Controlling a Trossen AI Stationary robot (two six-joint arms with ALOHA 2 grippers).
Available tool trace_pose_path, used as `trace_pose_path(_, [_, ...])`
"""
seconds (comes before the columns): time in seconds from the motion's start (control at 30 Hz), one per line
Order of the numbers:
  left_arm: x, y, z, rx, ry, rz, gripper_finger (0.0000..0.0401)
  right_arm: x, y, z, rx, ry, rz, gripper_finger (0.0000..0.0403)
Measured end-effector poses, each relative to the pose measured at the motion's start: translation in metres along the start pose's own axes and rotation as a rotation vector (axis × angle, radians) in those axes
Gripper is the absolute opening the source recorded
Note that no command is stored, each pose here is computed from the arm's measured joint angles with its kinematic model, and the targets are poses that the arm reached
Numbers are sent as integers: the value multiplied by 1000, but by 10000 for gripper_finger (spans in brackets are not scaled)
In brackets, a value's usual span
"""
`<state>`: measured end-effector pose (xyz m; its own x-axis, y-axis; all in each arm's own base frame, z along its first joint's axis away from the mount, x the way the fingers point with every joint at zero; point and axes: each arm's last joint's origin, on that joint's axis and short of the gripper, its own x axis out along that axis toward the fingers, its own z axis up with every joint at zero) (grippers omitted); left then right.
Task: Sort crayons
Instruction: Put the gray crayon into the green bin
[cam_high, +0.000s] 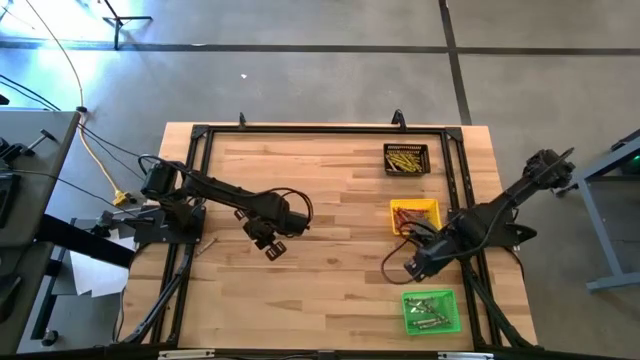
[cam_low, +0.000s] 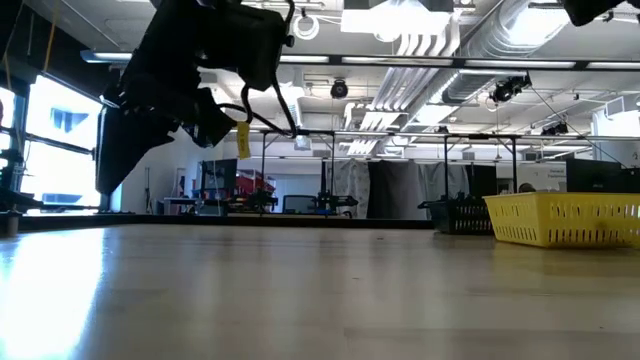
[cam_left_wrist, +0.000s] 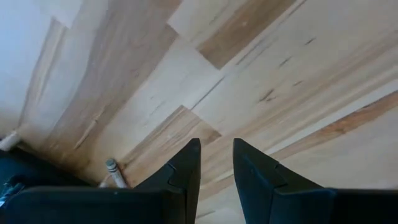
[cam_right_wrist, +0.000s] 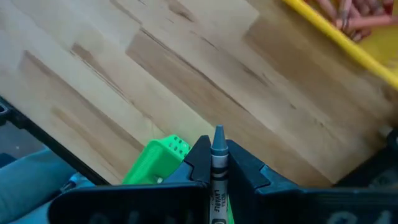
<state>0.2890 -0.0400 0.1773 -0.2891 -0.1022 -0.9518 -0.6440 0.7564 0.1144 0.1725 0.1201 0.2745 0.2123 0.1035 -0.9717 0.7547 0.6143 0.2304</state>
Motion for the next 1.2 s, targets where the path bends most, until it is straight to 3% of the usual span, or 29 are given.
trace_pose_path(0.33, [-1,-9,7,8,-74,-90,80,27,14,-33,-23,117,-116,11])
trace_pose_path(0.53, [-1,-9,8,-9,-75,-98,80,44,33,-64,-81,269,-41,11])
trace_pose_path(0.73, [-1,-10,8,-13,-82,-107,80,62,47,-85,-171,293,11,12])
trace_pose_path(1.03, [-1,-11,9,-11,-93,-119,80,82,50,-91,-233,259,-43,88])
trace_pose_path(1.2, [-1,-11,10,-12,-117,-105,80,76,47,-87,-246,234,-41,102])
